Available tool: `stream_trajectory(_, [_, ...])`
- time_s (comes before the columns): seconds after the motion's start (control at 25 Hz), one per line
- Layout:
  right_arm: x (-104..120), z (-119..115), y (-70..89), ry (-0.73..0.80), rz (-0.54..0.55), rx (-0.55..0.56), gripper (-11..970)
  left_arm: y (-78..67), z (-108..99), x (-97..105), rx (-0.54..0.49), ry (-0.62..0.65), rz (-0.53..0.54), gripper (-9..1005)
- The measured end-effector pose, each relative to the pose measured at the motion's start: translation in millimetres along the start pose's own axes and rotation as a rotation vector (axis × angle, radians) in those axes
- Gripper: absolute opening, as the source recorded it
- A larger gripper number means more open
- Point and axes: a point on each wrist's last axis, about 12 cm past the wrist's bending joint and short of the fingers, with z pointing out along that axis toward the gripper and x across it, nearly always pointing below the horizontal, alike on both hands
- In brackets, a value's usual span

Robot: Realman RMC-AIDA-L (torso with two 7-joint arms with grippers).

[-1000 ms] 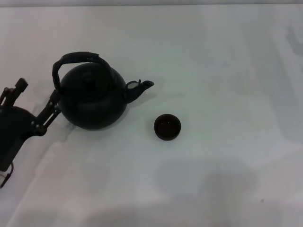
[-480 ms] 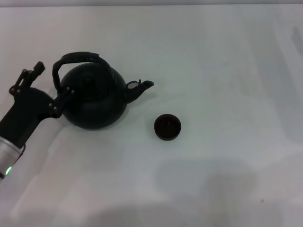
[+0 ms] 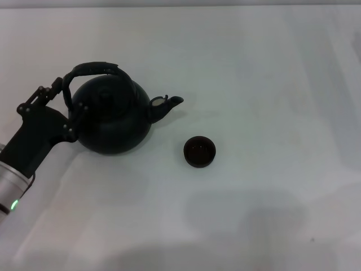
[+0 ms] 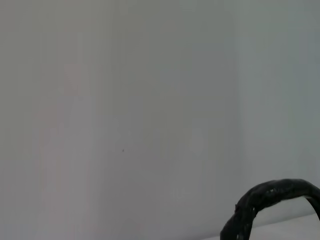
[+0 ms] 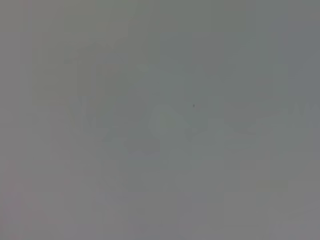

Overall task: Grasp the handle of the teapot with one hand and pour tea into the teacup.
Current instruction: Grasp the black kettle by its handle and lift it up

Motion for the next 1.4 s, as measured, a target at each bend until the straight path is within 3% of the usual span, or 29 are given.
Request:
stream_trajectory(0.32, [0, 0, -0.3, 0.003, 0.000, 0.002, 844, -0.4, -1, 0, -0.009, -0.004, -0.009, 369])
stream_trajectory(0.68, [1, -2, -1.7, 0.006, 0.000, 0.006, 844, -0.9, 1, -2, -0.010, -0.018, -0.015, 163])
stream_trajectory(1.4, [4, -4, -0.8, 0.016, 0.008, 0.008, 844, 5.1, 35, -25, 0.061, -0.120, 0.037, 133])
